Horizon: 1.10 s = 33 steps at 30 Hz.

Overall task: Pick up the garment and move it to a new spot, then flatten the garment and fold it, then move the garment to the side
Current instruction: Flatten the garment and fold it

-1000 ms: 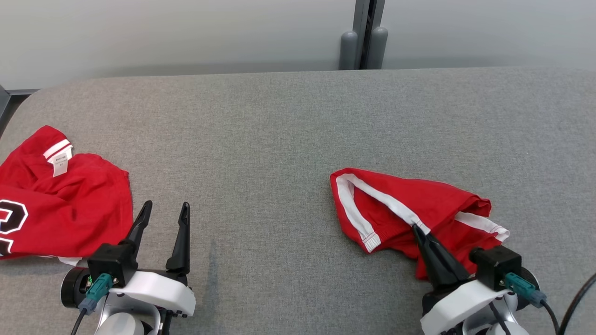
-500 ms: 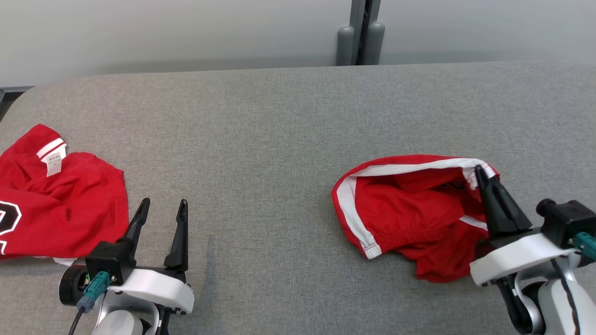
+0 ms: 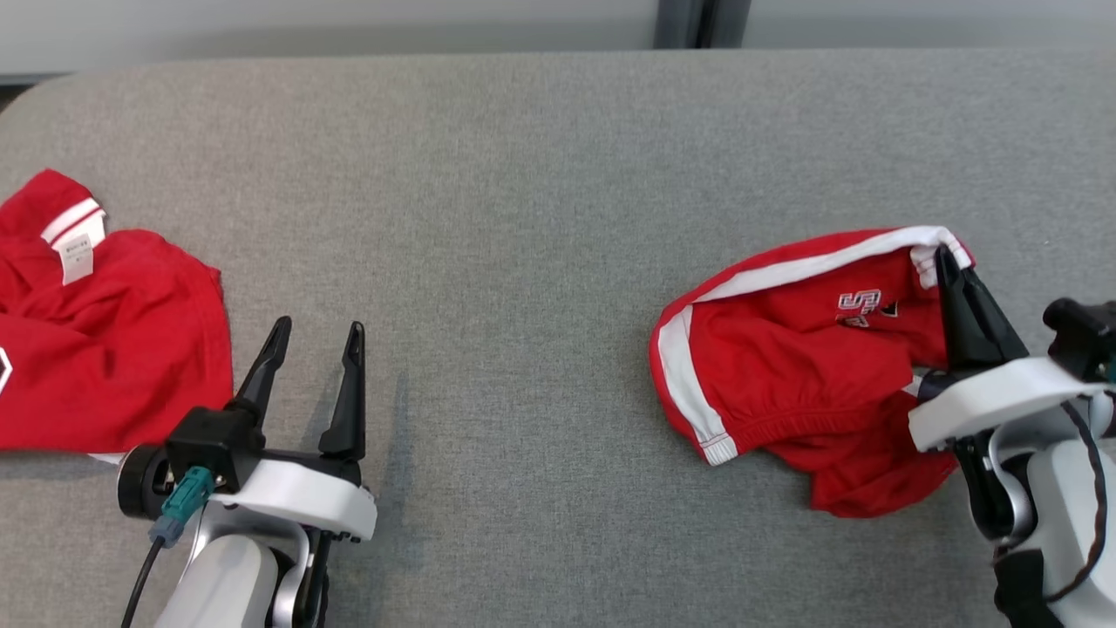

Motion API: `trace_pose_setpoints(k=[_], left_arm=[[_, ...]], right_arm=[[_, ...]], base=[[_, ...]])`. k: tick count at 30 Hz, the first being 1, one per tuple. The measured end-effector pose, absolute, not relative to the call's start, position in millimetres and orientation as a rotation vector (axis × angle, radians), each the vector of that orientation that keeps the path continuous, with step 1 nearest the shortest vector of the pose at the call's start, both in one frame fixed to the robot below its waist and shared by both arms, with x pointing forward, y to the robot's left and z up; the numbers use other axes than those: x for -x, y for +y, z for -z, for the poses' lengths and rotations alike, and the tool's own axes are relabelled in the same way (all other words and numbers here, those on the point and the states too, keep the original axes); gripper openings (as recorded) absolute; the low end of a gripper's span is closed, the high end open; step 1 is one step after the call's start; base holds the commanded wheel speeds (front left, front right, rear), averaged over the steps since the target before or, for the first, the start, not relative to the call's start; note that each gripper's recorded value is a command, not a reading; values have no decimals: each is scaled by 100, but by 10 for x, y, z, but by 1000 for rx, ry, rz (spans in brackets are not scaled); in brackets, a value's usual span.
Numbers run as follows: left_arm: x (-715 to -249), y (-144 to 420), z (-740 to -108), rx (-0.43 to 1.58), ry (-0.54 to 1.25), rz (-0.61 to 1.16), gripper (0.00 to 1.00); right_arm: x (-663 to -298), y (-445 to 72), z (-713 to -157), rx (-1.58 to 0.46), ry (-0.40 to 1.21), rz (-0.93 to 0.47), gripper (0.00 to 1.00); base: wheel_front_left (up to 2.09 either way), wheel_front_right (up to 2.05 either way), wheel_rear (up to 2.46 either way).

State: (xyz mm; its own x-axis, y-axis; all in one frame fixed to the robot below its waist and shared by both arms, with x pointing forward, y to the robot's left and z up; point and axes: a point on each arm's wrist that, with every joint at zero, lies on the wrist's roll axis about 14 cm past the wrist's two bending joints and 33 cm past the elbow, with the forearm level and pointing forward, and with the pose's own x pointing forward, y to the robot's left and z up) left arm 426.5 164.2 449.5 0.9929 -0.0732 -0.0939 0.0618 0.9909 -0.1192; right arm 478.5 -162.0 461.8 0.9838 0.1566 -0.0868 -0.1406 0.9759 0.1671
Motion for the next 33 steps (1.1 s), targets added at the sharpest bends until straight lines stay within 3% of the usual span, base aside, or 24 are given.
trace_pose_setpoints(k=[4, 6, 7, 18, 33], left_arm=[[-4344, 1638, -4407, 116, 115, 65, 100], [-4369, 1646, -4376, 117, 120, 65, 100], [-4370, 1648, -4355, 116, 125, 64, 100], [-4417, 1660, -4397, 116, 109, 58, 100], [-4202, 1582, -4604, 115, 69, 82, 100]], right_arm=[[-4960, -1590, -4458, -169, 127, -153, 0], [-5009, -1574, -4366, -170, 145, -154, 40], [-5028, -1564, -4325, -171, 152, -155, 100], [-5010, -1502, -4370, -172, 116, -174, 100], [-4362, -1637, -4930, -141, -41, -144, 100]], base=[[0, 0, 0], [0, 0, 0], [0, 0, 0], [0, 0, 0], [0, 0, 0]])
